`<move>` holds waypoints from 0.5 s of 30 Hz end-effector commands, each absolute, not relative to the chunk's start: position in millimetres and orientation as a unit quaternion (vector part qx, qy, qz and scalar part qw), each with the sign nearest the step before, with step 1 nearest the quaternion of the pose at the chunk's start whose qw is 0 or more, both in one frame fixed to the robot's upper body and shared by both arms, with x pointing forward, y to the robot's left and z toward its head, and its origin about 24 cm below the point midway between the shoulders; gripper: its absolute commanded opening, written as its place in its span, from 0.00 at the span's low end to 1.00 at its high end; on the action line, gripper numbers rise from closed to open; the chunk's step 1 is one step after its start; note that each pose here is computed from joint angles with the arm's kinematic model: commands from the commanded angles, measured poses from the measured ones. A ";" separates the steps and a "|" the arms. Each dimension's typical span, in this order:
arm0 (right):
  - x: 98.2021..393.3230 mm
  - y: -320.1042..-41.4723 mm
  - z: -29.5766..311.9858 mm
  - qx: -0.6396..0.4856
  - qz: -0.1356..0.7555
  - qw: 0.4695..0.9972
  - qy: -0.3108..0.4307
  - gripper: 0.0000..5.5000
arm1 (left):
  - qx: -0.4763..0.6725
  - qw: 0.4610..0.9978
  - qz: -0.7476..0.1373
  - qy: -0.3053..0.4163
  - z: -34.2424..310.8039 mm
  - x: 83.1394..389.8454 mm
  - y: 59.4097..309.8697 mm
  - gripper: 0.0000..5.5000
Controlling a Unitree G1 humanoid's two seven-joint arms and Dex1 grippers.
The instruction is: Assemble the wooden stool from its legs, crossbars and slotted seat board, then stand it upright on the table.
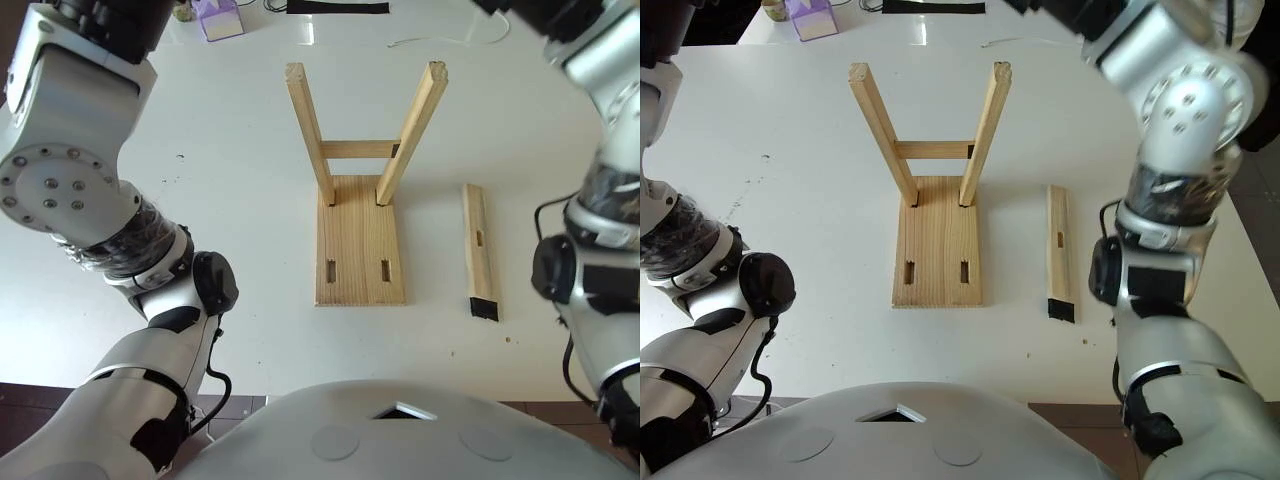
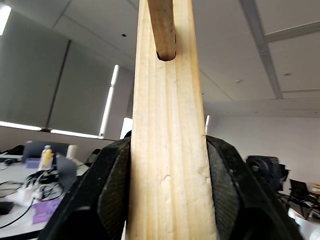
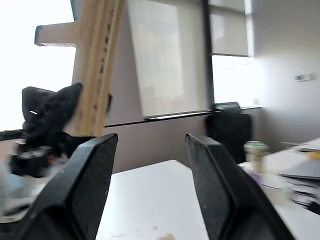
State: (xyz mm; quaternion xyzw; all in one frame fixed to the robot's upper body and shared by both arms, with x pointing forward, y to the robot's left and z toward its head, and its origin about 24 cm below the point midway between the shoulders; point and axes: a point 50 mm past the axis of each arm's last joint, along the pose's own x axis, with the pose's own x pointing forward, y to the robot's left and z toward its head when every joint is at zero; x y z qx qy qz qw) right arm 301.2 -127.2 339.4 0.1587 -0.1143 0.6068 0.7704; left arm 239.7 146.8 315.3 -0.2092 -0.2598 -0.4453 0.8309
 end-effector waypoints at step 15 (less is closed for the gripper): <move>289.3 -151.9 367.1 0.135 0.755 0.641 -0.026 0.64 | -0.092 0.790 -0.580 -0.179 251.9 223.7 150.6 0.37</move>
